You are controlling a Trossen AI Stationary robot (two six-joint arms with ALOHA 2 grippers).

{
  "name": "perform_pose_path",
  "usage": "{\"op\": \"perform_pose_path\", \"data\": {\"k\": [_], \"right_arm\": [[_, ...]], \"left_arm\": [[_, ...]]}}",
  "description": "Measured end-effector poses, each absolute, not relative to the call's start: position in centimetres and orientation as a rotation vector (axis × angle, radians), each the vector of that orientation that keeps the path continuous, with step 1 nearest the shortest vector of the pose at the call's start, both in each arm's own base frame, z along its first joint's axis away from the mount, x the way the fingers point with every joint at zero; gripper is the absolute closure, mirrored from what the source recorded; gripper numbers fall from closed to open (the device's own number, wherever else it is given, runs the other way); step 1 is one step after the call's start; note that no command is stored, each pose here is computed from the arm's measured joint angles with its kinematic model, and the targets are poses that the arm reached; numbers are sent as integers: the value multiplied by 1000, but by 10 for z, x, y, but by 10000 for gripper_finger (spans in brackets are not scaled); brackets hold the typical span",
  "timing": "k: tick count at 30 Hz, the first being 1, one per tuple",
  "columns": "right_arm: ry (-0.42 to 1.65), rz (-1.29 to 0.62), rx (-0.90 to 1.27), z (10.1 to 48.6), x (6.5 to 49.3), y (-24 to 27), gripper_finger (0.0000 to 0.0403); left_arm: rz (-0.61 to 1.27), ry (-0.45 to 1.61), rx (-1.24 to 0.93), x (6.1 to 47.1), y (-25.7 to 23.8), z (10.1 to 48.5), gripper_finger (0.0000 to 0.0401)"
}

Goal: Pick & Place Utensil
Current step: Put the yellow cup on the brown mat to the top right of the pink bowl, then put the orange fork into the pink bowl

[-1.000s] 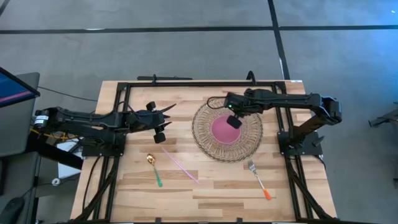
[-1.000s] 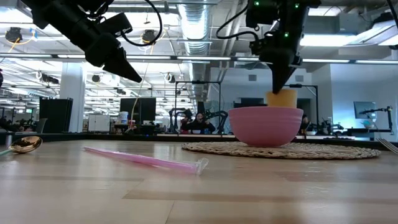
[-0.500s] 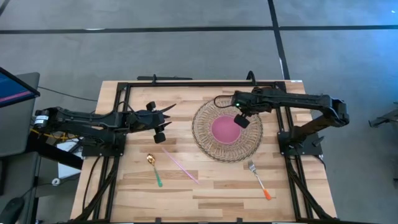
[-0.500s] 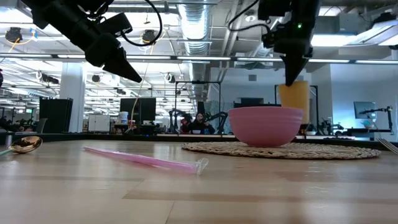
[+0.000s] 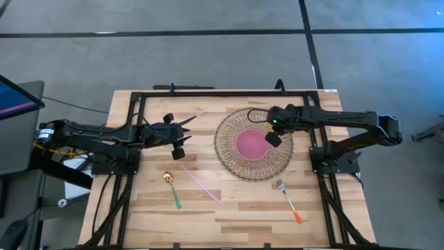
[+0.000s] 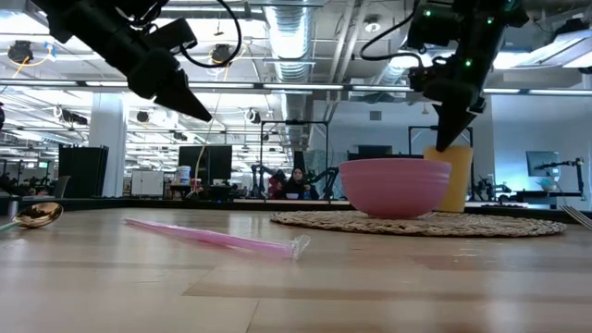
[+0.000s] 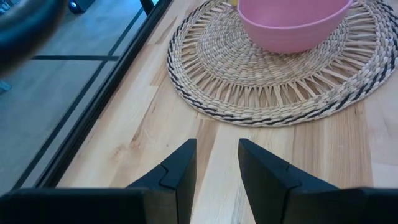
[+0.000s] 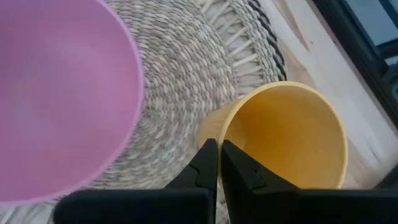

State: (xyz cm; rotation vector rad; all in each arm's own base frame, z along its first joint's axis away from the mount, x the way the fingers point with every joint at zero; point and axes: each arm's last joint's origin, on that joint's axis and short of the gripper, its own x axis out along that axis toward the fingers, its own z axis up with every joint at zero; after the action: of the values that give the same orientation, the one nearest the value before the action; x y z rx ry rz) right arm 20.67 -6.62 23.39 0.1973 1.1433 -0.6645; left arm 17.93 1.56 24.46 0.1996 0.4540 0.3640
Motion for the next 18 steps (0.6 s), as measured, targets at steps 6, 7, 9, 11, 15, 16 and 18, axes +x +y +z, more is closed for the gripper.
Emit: {"op": "perform_pose_path", "data": {"k": [6, 7, 9, 11, 15, 16, 18], "right_arm": [[1147, -671, 194, 226, 209, -69, 395], [1142, -670, 194, 226, 209, -69, 392], [1137, -668, 193, 226, 211, -69, 382], [1140, -668, 193, 226, 210, -69, 370], [1140, -666, 191, 226, 210, -69, 342], [1140, -666, 191, 226, 210, -69, 336], [1141, -667, 191, 226, 210, -69, 324]], "left_arm": [[365, 440, 197, 180, 16, 246, 281], [366, 439, 197, 180, 16, 246, 281], [366, 437, 197, 180, 16, 246, 281], [366, 434, 198, 180, 16, 246, 281], [366, 430, 199, 180, 16, 247, 281], [366, 429, 199, 180, 16, 247, 281], [366, 429, 199, 180, 16, 247, 281]]}}
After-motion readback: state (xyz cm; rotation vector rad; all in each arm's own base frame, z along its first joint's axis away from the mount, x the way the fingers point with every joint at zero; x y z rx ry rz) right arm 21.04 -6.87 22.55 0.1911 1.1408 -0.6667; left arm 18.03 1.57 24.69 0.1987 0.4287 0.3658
